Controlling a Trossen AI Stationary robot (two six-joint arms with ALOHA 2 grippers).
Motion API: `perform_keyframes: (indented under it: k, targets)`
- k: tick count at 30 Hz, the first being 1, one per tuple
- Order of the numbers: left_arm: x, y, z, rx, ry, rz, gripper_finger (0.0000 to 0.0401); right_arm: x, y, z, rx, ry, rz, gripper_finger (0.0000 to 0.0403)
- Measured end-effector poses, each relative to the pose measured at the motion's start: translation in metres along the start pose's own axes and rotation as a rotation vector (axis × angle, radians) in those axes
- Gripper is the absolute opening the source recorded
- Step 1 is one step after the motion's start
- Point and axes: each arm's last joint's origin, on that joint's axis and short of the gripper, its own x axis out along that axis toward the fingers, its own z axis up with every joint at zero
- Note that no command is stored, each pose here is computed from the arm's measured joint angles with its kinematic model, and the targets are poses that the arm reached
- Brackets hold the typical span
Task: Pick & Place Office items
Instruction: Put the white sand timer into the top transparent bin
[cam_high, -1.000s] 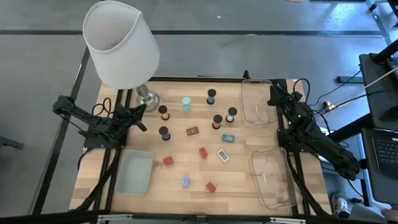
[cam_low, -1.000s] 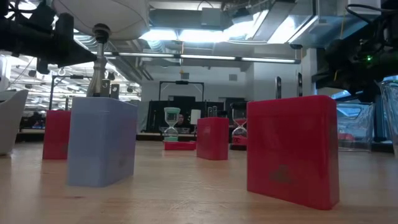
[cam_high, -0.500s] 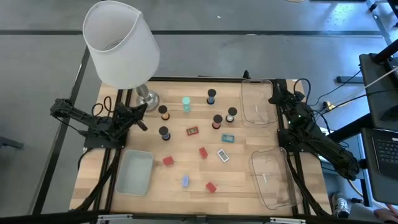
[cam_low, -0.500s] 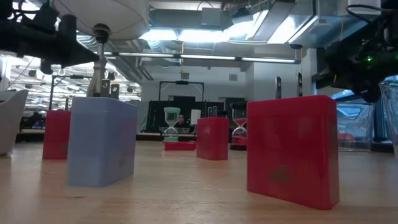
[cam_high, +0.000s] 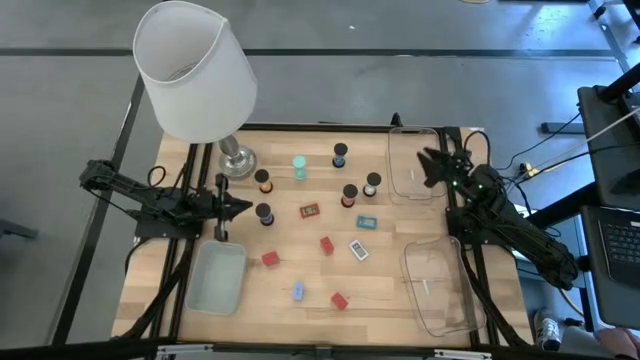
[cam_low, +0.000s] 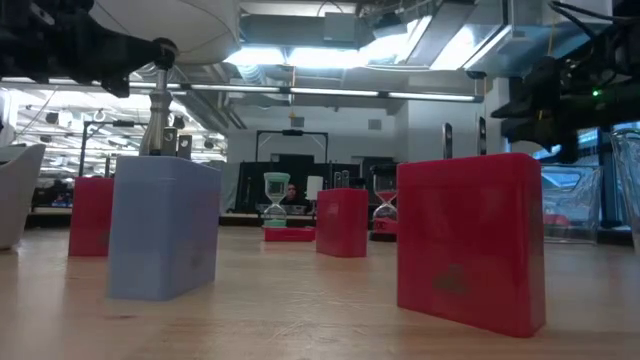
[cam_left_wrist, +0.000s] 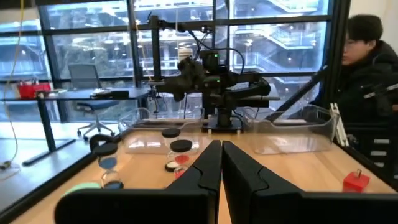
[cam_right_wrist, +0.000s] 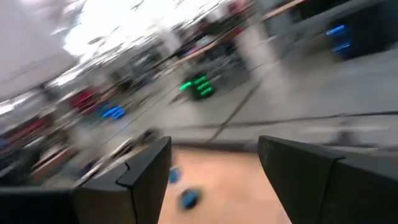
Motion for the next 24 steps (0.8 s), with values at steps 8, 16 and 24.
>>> perform_keyframes:
  k: [8,16,24]
  targets:
    - [-0.001,0.006,0.000,0.001,0.016,0.216,0.0011,0.000,0.004,0.005,0.046,-0.039,0.066,0.0245]
    - [-0.003,0.013,-0.001,-0.001,0.033,0.477,0.0008,-0.003,0.015,0.014,-0.041,-0.068,0.288,0.0245]
    - [-0.004,0.014,0.000,-0.013,0.030,0.514,0.0010,0.001,0.015,0.013,-0.048,-0.051,0.271,0.0245]
